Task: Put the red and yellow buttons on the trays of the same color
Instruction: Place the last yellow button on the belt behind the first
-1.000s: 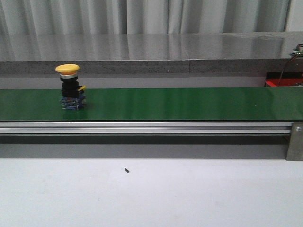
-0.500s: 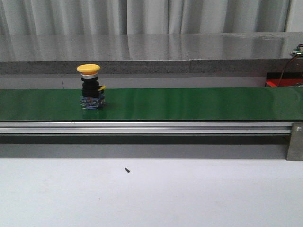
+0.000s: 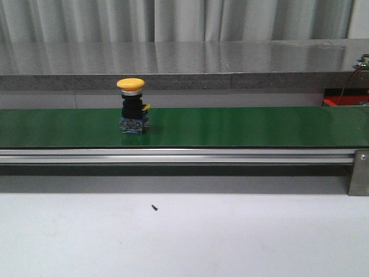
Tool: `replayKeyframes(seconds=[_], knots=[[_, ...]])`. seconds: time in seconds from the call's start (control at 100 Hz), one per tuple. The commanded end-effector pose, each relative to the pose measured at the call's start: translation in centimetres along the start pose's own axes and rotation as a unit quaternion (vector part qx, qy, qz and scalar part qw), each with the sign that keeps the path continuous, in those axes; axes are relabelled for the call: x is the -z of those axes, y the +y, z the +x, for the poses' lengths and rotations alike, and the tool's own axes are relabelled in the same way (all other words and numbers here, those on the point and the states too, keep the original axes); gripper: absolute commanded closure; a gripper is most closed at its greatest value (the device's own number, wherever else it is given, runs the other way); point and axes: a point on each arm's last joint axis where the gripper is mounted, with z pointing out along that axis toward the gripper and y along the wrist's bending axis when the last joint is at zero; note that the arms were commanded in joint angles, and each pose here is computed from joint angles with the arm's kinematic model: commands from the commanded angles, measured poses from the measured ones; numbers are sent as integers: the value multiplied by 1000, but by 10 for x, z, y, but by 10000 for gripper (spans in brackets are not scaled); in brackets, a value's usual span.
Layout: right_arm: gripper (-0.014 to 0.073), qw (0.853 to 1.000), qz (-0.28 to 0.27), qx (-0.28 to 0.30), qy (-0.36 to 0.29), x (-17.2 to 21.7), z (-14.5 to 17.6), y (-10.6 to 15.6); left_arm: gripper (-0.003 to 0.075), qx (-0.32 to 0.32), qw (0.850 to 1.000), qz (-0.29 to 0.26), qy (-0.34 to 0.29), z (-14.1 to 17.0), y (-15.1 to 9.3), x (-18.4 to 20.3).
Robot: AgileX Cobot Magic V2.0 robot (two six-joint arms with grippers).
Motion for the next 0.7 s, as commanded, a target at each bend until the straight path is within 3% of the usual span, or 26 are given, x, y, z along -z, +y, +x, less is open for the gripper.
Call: replayKeyframes(seconds=[0.0,0.32,0.69], knots=[[655,999,9,4,-50,11,-11,0,739,-11,998,5,-56,0,-18,13],[655,999,9,4,-50,11,-11,0,740,-21,999,11,-41,37,-40,-23],[655,999,9,4,-50,11,-11,0,739,18,999,18,-42,40,-39,-42]])
